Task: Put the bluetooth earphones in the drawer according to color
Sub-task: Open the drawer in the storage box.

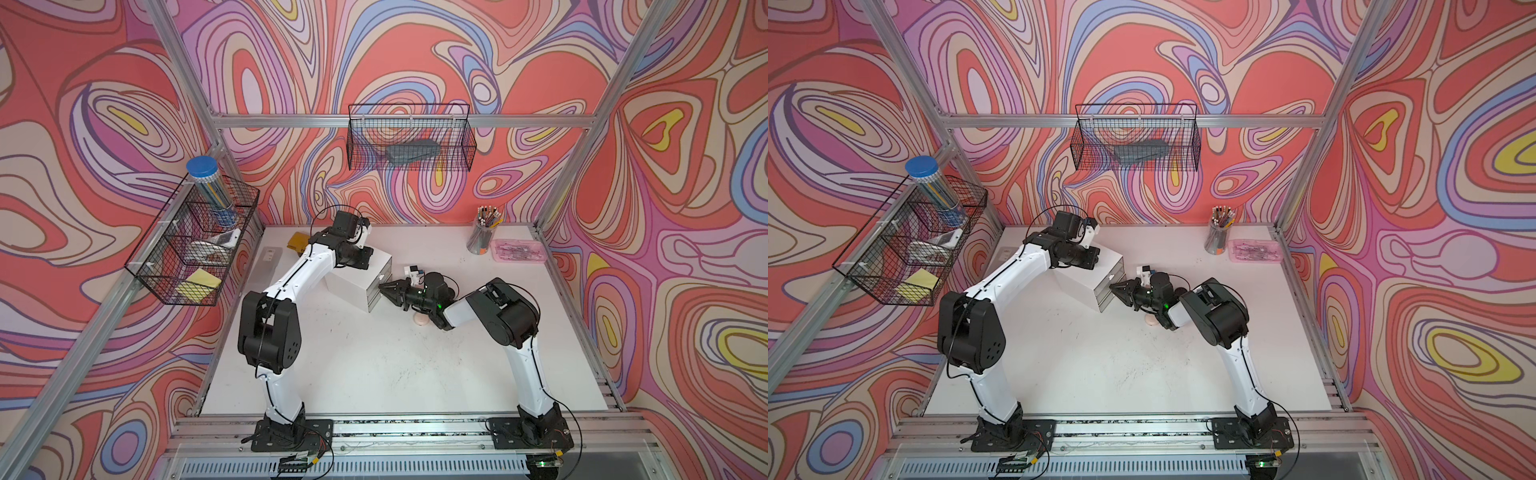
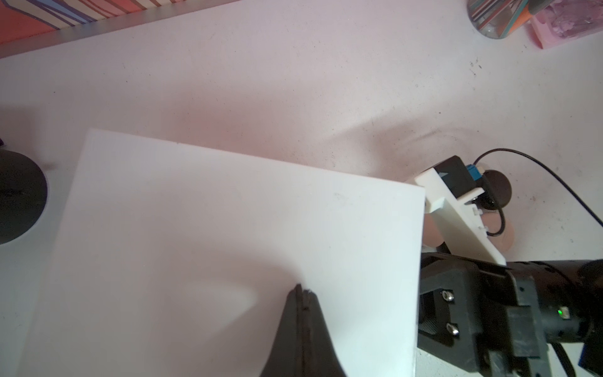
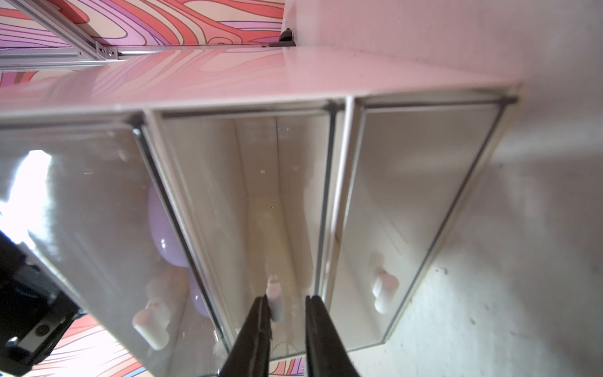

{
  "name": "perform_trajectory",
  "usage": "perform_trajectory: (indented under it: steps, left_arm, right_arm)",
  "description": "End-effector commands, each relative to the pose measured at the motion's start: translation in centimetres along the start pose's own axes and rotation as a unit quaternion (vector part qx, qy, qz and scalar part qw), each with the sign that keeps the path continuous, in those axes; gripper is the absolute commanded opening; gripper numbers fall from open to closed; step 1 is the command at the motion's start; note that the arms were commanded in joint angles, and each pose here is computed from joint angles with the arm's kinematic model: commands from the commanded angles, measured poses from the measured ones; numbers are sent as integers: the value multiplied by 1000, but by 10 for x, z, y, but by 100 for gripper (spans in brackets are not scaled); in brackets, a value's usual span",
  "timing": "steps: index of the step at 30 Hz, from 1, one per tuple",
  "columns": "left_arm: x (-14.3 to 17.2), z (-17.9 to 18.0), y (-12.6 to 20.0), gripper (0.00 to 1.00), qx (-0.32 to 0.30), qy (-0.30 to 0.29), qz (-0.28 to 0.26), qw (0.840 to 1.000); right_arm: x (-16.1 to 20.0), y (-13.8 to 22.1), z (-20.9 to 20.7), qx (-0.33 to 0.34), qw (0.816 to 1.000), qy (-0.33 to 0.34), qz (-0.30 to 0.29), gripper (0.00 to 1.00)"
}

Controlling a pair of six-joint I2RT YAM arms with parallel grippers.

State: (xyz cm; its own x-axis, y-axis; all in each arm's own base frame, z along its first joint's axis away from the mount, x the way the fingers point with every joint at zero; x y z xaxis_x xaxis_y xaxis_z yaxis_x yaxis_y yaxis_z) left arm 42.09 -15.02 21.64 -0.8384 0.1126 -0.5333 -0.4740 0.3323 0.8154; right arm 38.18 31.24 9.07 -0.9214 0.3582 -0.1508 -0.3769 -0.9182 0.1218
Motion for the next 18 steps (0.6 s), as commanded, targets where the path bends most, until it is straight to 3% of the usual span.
perform_trajectory:
  steps: [1,18]
  left_arm:
    - [90,12,-47,0,-27,24,221,975]
    - [91,12,-49,0,-27,24,224,974]
  right_arm:
    - [3,-2,-3,0,1000,3,-9,21]
    - [-8,8,0,-5,1000,9,-29,20]
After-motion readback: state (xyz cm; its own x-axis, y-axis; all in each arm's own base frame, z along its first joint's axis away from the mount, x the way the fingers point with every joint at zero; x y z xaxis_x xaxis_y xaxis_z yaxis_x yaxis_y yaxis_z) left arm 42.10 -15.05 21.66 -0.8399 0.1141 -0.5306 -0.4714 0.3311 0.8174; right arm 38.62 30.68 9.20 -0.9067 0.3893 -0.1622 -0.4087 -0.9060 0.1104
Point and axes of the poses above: each gripper's point midway between its finger pads, its own y axis back along the fingers, its own z axis along the line the jaws close on, x = y × z, the point moved 7 cm from there along y, back along the fingers, and after that the axes turned 8 degrees about y, right-handed, at the moved point
